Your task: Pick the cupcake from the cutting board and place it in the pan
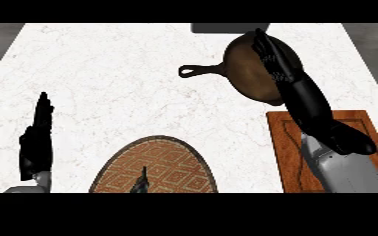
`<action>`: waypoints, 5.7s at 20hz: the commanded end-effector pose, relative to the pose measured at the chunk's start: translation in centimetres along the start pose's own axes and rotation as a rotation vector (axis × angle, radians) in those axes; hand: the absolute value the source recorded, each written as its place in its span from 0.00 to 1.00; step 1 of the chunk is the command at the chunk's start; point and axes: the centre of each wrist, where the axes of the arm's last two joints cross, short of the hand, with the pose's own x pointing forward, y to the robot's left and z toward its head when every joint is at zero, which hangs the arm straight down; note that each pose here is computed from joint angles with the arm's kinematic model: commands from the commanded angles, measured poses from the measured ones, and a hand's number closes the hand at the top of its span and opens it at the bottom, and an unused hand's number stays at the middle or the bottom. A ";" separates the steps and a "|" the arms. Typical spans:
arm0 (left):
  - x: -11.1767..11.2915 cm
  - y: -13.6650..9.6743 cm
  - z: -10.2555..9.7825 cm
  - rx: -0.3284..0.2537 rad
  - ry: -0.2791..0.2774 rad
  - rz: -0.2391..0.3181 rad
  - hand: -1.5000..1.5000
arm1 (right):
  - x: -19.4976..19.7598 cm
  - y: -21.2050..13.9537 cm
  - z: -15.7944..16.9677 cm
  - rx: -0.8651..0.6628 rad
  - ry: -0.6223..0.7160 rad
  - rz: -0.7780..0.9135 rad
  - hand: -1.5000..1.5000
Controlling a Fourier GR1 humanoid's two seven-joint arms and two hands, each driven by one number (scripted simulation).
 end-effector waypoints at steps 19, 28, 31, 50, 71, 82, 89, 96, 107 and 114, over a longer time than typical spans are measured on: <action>1.9 4.5 -4.7 -0.198 0.259 -0.083 0.50 | -4.6 -14.0 19.9 -0.498 0.122 0.080 0.00; 1.9 2.0 -3.7 -0.200 0.266 -0.086 0.50 | 3.8 -18.2 15.1 -0.212 0.446 0.549 0.00; 2.1 2.5 -4.6 -0.188 0.240 -0.099 0.50 | 7.1 -19.5 12.1 -0.103 0.568 0.679 0.00; 2.8 3.3 -3.6 -0.191 0.259 -0.086 0.50 | 3.1 -9.3 8.6 0.235 0.939 0.864 0.00; 2.5 4.4 -5.2 -0.209 0.246 -0.106 0.50 | -4.0 -8.9 9.6 0.307 1.016 0.940 0.00; 1.6 3.2 -4.3 -0.207 0.255 -0.090 0.50 | -5.5 -9.2 10.6 0.303 1.059 0.922 0.00; 2.2 3.2 -3.9 -0.196 0.245 -0.103 0.50 | -7.2 -8.8 10.0 0.319 1.080 0.952 0.00; 0.9 1.9 -4.4 -0.189 0.248 -0.104 0.50 | -6.9 -9.1 9.8 0.316 0.959 1.114 1.00; 0.6 4.4 -3.2 -0.134 0.305 -0.096 0.50 | -7.8 -2.7 15.6 -0.264 1.566 0.920 1.00; 0.3 4.4 -2.0 -0.174 0.280 -0.107 0.50 | 1.1 1.8 14.0 -0.679 1.351 1.036 1.00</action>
